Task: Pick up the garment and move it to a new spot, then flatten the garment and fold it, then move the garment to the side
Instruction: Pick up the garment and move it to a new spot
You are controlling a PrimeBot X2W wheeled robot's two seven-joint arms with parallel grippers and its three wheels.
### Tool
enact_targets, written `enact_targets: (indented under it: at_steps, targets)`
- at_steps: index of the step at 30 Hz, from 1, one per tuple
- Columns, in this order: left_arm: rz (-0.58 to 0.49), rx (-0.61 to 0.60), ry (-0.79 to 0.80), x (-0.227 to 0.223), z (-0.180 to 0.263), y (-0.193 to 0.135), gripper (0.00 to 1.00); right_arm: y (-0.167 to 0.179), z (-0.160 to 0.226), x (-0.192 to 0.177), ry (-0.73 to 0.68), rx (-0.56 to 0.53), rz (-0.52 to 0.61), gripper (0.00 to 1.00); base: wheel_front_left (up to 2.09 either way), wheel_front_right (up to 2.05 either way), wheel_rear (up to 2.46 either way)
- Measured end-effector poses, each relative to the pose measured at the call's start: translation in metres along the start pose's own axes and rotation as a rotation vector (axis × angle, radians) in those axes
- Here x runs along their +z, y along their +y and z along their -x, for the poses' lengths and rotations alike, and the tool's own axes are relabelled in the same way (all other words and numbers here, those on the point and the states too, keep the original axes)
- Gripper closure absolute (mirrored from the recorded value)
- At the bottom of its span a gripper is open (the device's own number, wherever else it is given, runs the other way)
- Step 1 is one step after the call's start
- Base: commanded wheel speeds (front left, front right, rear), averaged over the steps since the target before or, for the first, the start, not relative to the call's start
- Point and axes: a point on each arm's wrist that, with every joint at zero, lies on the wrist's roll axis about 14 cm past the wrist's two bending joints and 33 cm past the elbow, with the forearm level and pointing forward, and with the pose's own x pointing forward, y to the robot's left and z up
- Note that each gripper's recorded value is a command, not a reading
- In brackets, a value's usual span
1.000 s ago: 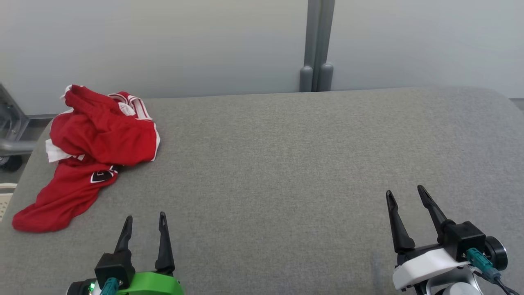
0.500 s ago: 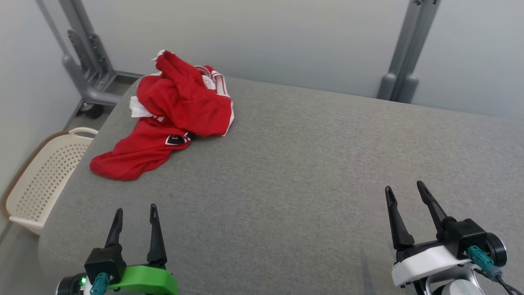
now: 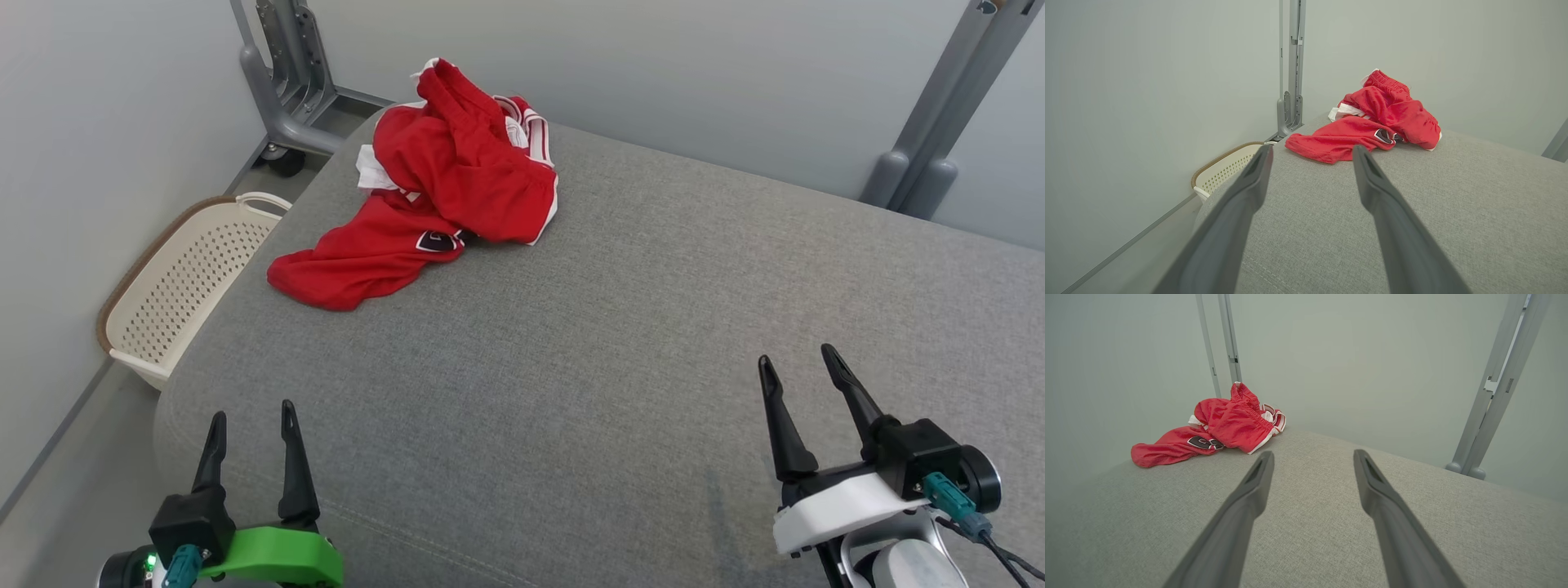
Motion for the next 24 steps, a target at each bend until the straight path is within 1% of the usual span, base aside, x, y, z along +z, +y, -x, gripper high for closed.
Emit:
enact_targets:
  at_steps: [5, 8, 11, 16, 21, 24]
  targets:
    - [0.013, -0.025, 0.000, 0.000, -0.003, -0.006, 0.00, -0.011, 0.002, 0.002, -0.005, -0.032, 0.006, 0.00, 0.00, 0.00, 0.00]
    - [0.005, -0.062, -0.049, 0.017, -0.019, -0.012, 0.00, -0.015, 0.006, 0.001, -0.003, -0.046, 0.011, 0.00, 0.00, 0.00, 0.00]
    - [-0.029, -0.123, -0.121, 0.048, -0.045, -0.023, 0.00, -0.023, 0.009, 0.001, -0.004, -0.070, 0.013, 0.00, 0.00, 0.00, 0.00]
    - [-0.113, -0.246, -0.204, 0.101, -0.092, -0.054, 0.00, -0.038, 0.013, -0.004, 0.006, -0.107, 0.022, 0.00, 0.00, 0.00, 0.00]
    - [-0.206, -0.320, -0.189, 0.133, -0.143, -0.079, 0.00, -0.057, 0.011, -0.006, 0.000, -0.153, 0.030, 0.00, 0.00, 0.00, 0.00]
    - [-0.242, -0.345, -0.138, 0.135, -0.172, -0.092, 0.00, -0.069, 0.011, -0.008, 0.000, -0.181, 0.035, 0.00, 0.00, 0.00, 0.00]
